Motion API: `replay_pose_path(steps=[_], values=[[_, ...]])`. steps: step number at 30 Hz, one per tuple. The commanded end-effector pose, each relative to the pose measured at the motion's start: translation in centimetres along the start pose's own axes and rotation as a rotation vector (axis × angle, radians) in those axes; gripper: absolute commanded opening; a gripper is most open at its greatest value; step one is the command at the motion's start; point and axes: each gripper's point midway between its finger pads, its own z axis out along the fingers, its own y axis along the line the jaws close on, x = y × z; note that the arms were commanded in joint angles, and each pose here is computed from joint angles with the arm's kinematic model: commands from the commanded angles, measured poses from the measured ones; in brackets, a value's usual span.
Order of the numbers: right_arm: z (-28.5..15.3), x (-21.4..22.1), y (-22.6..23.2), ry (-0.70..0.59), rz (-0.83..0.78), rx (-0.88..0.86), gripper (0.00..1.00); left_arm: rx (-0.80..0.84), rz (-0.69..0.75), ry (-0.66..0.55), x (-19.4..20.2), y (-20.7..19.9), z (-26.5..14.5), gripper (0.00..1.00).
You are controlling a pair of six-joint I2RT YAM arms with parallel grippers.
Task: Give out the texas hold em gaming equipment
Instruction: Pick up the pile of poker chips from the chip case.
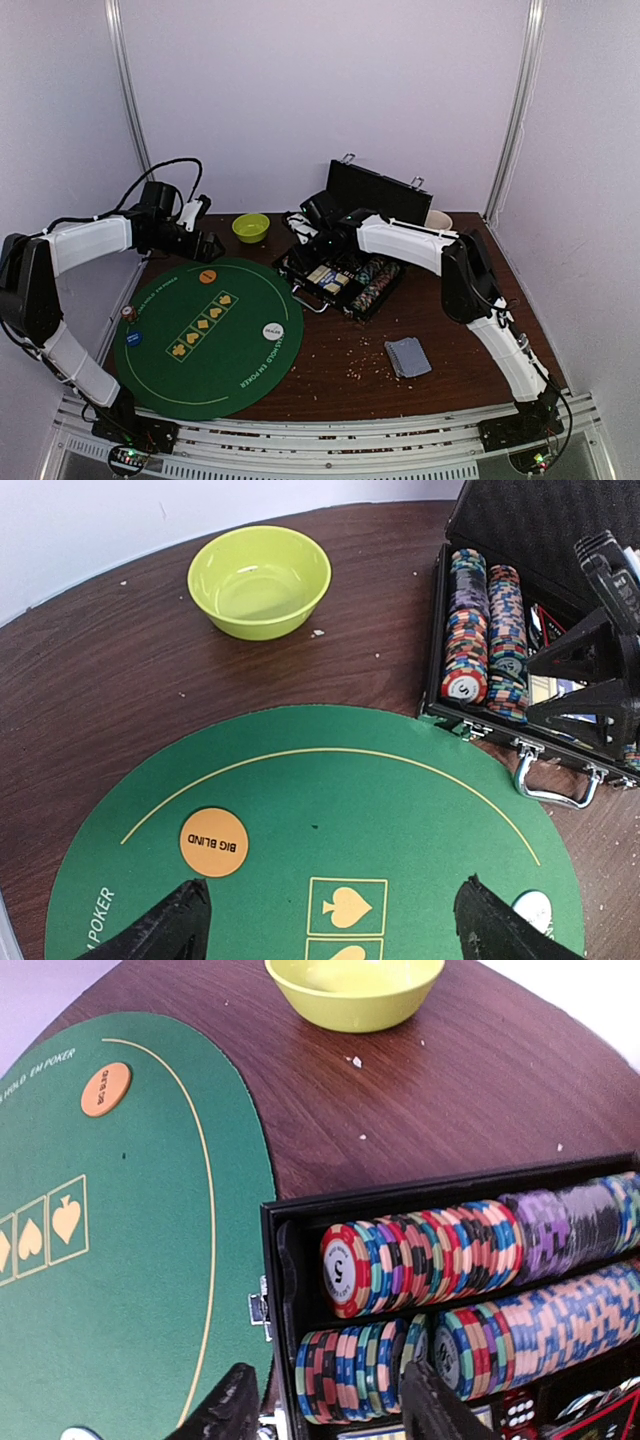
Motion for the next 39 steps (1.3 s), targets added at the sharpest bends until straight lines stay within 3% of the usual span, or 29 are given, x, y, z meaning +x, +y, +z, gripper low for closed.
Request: replay_pose_path(steps=[1,4,8,19,26,39], values=[[-1.8,-2.5,-1.0,-0.064,0.017,0.054,0.55,0.016,0.016,-0.014,-0.4,-0.2,0.3,0.88],[-0.7,-1.5,-1.3,-0.038,0.016,0.061,0.62,0.019,0.015,-0.013,-0.4,-0.2,0.3,0.88],[0.7,-0.1,-1.7,-0.005,0.019,0.072,0.64,0.02,0.015,-0.011,-0.3,-0.2,0.3,0.88],[2.1,2.6,-2.1,0.067,0.004,0.088,0.57,0.017,0.018,-0.005,-0.2,-0.2,0.4,0.88],[2.5,2.9,-2.5,0.071,0.008,0.095,0.38,0.013,0.02,-0.007,-0.2,-0.1,0.3,0.88],[4.4,7.0,-2.5,0.191,-0.009,0.061,0.43,0.014,0.019,-0.005,-0.1,-0.2,0.3,0.88]])
